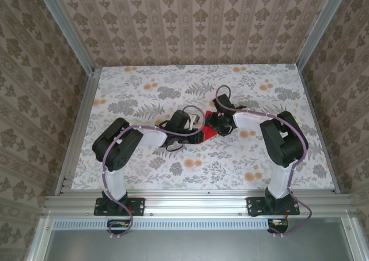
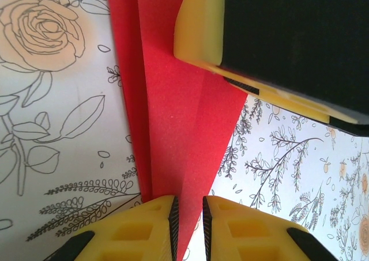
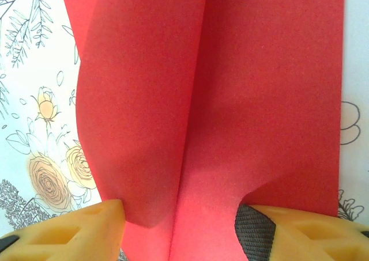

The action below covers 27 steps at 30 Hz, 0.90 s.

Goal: Fold a paper plane with a square sheet of paper (pick it up from the middle)
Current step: Fourth fold the wing at the center of the table.

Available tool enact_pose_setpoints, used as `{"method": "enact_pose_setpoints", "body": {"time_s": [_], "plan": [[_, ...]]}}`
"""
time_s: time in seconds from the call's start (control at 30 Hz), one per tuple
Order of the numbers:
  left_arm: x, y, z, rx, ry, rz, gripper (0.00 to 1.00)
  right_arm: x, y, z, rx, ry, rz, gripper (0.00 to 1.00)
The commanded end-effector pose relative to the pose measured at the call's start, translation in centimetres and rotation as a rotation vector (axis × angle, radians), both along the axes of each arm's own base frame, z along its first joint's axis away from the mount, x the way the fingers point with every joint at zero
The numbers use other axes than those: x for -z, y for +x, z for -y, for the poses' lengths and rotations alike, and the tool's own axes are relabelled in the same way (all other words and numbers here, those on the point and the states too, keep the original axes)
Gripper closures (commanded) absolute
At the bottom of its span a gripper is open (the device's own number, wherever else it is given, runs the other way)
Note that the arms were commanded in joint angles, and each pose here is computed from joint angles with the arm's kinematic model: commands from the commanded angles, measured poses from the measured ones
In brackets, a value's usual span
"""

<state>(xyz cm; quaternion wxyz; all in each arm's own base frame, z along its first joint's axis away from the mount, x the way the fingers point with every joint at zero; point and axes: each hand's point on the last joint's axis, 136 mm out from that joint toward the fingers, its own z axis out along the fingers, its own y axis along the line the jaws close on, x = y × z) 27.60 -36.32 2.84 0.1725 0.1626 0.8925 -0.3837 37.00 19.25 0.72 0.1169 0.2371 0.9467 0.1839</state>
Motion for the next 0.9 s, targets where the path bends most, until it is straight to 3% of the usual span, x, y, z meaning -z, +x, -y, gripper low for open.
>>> {"method": "enact_pose_setpoints", "body": {"time_s": [0.0, 0.57, 0.87], "plan": [[1.0, -1.7, -1.1, 0.024, 0.040, -0.035, 0.78, 11.1, -9.9, 7.1, 0.016, -0.307, -0.406, 0.39], [1.1, -3.6, -2.4, 0.035, 0.075, -0.051, 0.79, 11.2, -10.0, 7.2, 0.014, -0.316, -0.413, 0.39], [-2.2, -2.5, -1.6, 0.015, -0.008, 0.023, 0.77, 11.3, -10.0, 7.3, 0.016, -0.327, -0.419, 0.39]]}}
